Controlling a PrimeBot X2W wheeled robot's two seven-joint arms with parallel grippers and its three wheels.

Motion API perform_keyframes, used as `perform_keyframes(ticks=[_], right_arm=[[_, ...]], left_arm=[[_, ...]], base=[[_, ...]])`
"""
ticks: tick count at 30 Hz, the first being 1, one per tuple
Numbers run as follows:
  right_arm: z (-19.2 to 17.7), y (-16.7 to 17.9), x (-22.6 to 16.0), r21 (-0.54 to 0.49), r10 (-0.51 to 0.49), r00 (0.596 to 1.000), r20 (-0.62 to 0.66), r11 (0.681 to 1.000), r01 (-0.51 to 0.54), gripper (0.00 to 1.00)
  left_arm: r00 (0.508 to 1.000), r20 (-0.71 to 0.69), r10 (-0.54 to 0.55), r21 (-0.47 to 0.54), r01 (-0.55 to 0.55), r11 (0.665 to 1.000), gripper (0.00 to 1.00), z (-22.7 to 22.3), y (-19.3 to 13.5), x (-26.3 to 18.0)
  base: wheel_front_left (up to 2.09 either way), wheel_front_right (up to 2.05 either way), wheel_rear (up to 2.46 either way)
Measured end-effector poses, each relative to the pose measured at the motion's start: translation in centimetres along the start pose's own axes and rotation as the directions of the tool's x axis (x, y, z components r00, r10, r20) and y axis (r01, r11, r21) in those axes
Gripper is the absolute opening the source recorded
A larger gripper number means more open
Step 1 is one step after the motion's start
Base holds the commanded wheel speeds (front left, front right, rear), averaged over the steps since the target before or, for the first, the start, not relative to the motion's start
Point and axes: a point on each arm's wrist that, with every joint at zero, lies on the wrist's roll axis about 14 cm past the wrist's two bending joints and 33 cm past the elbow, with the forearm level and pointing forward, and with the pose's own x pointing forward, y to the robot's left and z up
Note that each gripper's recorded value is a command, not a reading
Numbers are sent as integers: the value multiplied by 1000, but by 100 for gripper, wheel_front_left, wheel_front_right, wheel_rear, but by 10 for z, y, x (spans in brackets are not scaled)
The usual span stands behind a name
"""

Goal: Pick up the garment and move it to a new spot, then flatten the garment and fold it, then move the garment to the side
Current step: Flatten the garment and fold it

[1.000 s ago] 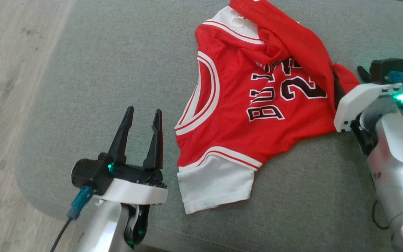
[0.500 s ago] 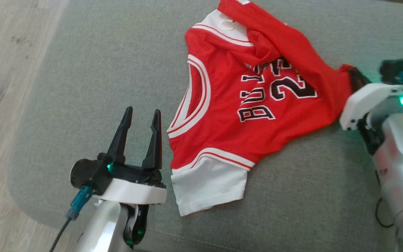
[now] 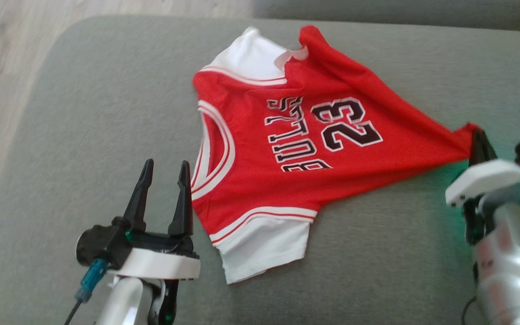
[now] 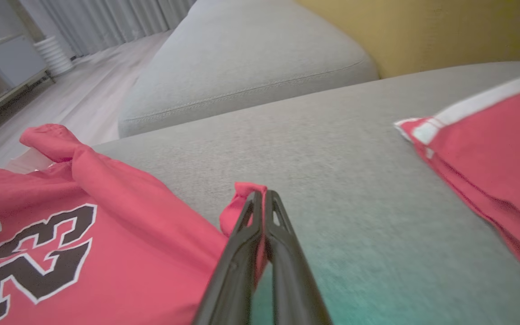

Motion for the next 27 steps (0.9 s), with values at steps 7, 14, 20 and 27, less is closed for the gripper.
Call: perform_keyframes(ticks=[7,14,20,27], right_arm=[[-6,-53,-52,50,-152,987,54,988,149,0],[-36,-53,-89,112,-144,989,17,984,141,100],[32,-12,-87,40,-4,967,254,999,-7,100],[78,36,-103,-59,153,894,422,988,-141,100]], left_arm=[[998,24,-63,4,63,998,100,7,-21,4],[995,24,-97,-1,97,995,100,7,-35,-8],[993,25,-117,4,117,993,100,8,-40,-7],[993,9,-117,17,117,993,100,2,-36,-1]], base=[[0,0,0],[0,0,0],[0,0,0],[0,0,0]])
